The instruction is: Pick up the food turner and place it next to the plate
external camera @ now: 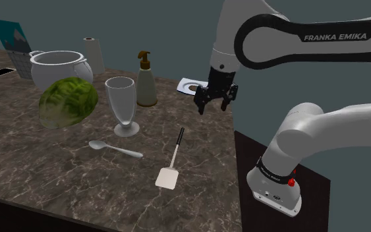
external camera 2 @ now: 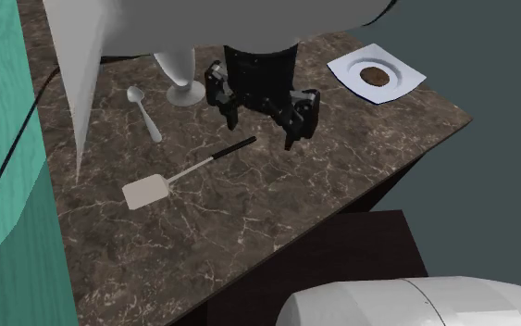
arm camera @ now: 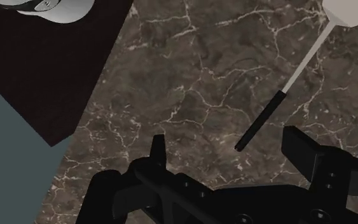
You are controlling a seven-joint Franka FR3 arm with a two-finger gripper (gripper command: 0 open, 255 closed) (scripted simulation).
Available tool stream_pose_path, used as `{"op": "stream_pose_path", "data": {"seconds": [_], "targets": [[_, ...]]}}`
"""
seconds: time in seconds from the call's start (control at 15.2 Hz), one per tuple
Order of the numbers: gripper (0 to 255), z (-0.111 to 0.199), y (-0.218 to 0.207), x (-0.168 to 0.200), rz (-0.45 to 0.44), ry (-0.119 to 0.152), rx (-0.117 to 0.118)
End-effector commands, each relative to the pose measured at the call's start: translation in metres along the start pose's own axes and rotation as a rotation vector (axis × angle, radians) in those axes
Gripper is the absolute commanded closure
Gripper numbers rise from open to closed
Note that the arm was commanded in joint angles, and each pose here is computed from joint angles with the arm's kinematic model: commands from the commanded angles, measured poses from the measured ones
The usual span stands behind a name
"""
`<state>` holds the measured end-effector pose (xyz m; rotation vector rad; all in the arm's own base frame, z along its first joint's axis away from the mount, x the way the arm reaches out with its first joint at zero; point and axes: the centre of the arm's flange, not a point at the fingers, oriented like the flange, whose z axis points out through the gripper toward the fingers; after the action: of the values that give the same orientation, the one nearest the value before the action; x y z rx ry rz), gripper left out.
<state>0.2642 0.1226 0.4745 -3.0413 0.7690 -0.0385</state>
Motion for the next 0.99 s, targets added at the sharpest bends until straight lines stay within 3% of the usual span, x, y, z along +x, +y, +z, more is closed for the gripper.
{"op": "stream_pose_path", "data": {"seconds": [0.0,0.73,0.92], "targets": [[0,0.016,-0.02,-0.013,0.099,0.007,-0.005],[0,0.097,-0.144,-0.03,0.592,0.046,-0.036],[0,0.113,-0.143,-0.03,0.592,0.046,-0.036]]}}
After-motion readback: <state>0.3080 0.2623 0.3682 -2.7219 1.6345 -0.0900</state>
